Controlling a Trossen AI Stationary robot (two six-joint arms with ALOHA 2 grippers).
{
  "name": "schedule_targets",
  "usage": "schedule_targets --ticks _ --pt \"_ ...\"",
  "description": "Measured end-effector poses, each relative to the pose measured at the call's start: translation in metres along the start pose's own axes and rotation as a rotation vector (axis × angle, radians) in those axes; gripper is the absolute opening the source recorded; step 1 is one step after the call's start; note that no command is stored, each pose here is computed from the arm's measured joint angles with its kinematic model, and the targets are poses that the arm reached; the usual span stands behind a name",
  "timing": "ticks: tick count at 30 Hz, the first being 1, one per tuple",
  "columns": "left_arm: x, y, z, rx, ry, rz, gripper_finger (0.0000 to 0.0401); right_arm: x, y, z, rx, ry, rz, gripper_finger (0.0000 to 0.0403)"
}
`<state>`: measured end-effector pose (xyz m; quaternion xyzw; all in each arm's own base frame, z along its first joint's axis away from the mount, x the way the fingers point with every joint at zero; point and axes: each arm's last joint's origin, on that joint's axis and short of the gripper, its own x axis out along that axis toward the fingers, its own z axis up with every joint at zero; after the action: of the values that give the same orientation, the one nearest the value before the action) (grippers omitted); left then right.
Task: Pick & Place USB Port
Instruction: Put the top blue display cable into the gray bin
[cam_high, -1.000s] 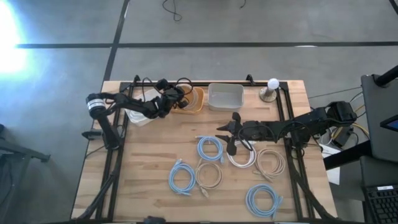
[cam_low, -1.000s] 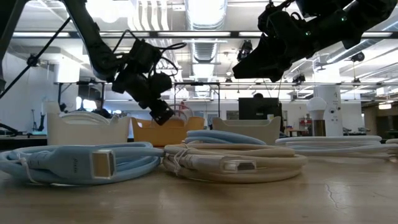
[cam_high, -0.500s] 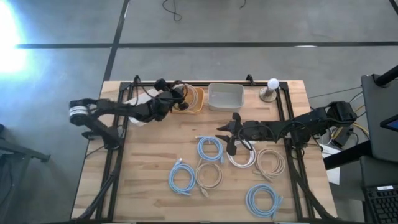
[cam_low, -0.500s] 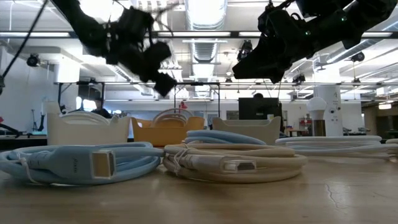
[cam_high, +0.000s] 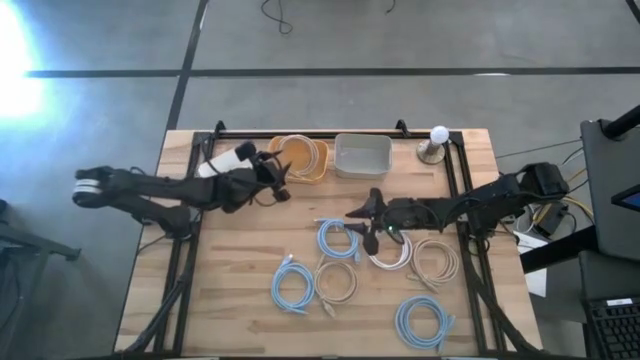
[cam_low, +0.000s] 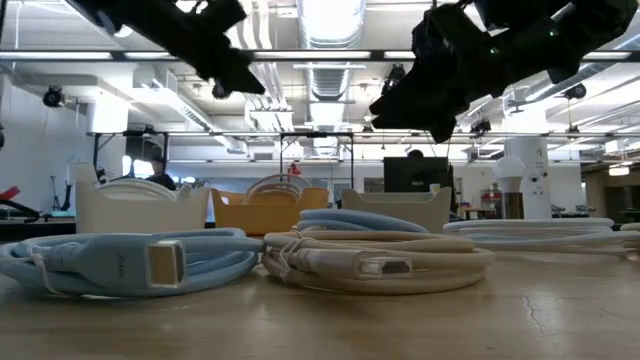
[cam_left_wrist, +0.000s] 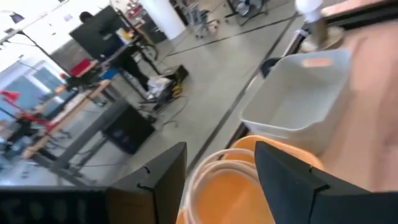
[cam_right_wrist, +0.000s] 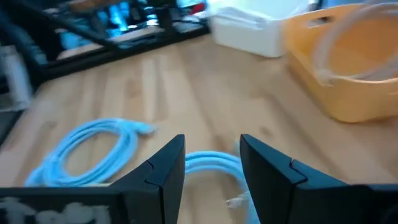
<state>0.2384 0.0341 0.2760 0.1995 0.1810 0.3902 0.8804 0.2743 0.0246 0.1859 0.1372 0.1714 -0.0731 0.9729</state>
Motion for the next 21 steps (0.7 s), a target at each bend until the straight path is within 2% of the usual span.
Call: schedule_targets --ticks 3,8,16,21 --pt "-0.01 -0.002 0.001 -0.045 -0.009 -0.036 0.0204 0.013 0.008 -0.005 -0.012 0.02 0.057 0.015" --pt "-0.021 -0.008 0.0 -0.063 -0.006 -0.093 0.0204 0.04 0.016 -0.012 -0.023 0.092 0.05 0.015" --pt "-0.025 -0.014 -0.007 -0.033 0.044 -0.132 0.0204 0.07 0.026 -0.015 -0.012 0.44 -0.014 0.015" --pt "-0.025 -0.015 -0.008 -0.034 0.056 -0.133 0.0204 0.081 0.035 -0.011 -0.021 0.536 -0.025 0.015"
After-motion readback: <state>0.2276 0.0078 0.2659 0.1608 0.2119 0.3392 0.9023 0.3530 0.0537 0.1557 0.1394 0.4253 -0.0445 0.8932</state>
